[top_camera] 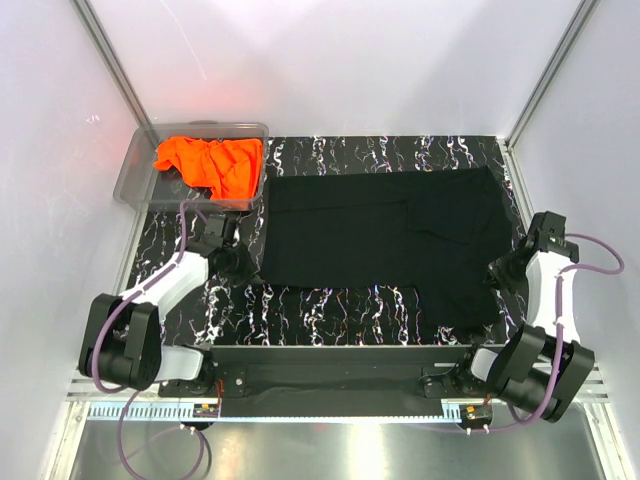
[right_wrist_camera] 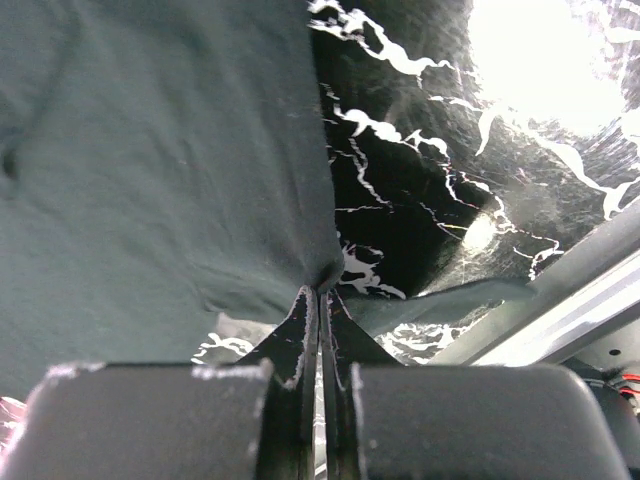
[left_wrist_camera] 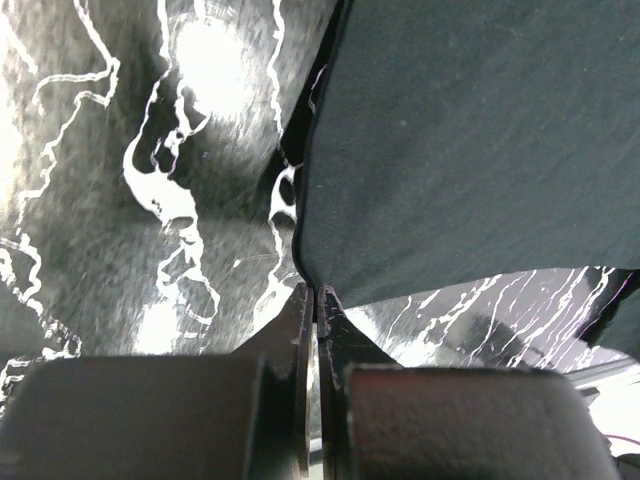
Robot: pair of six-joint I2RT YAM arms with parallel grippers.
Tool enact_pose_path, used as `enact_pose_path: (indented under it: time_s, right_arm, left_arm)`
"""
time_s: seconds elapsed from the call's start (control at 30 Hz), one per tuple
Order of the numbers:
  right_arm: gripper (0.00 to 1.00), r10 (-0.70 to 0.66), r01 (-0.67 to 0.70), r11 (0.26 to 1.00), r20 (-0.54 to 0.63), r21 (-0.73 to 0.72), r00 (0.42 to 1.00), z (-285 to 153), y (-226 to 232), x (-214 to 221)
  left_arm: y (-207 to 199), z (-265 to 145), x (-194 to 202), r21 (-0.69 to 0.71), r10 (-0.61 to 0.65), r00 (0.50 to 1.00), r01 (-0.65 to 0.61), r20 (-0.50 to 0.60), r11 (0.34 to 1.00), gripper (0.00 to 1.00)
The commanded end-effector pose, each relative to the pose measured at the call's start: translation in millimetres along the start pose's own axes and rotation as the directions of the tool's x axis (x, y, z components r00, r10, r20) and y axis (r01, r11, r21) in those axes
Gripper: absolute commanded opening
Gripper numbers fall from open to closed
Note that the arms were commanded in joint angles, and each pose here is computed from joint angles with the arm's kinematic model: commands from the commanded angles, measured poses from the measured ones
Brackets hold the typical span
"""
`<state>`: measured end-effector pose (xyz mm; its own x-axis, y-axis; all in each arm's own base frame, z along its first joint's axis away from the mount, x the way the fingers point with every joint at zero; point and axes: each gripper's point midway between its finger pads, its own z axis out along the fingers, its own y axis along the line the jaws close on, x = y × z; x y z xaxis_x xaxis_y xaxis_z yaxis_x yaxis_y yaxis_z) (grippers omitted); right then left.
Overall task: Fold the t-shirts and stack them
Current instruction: Fold the tshirt
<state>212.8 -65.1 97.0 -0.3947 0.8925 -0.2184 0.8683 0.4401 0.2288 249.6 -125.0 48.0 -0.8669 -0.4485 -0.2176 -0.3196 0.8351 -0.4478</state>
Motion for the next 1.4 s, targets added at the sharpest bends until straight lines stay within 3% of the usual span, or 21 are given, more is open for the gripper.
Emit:
enact_pose_path:
  time_s: [0.0, 0.2, 0.43, 0.57, 1.1, 1.37]
  right_arm:
    - [0.0, -0.039, 0.039, 0.999, 0.06, -0.013, 0.997, -27.0, 5.4, -7.2]
    - [0.0, -0.045, 0.046, 0.999, 0.11, -0.011, 0.993, -33.1, 7.8, -17.3]
    - [0.0, -0.054, 0.072, 0.993, 0.181, -0.096, 0.982, -44.7, 46.3, -55.1]
    - [0.0, -0.057, 0.085, 0.981, 0.156, -0.177, 0.986, -36.6, 79.5, -70.9]
    - [0.0, -0.128, 0.154, 0.949, 0.108, -0.276, 0.986, -3.8, 159.7, -121.7]
    - [0.0, -0.156, 0.152, 0.936, 0.013, -0.319, 0.988, 27.8, 191.9, -128.7]
  left_arm:
    - [6.6, -9.4, 2.2, -0.02, 0.026, 1.0, -0.026, 0.015, 0.999, 0.0]
    - [3.4, -17.2, -2.8, -0.022, 0.059, 0.998, -0.059, 0.028, 0.998, 0.0]
    - [-15.7, -17.2, -35.7, -0.035, 0.098, 0.993, -0.096, 0.066, 0.995, 0.0]
    - [-30.5, -15.3, -62.7, -0.044, 0.105, 0.989, -0.101, 0.102, 0.994, 0.0]
    - [-77.7, 13.6, -164.5, -0.053, 0.04, 0.984, -0.031, 0.175, 0.998, 0.0]
    - [-80.6, 23.7, -183.2, -0.066, 0.003, 0.982, 0.01, 0.188, 0.998, 0.0]
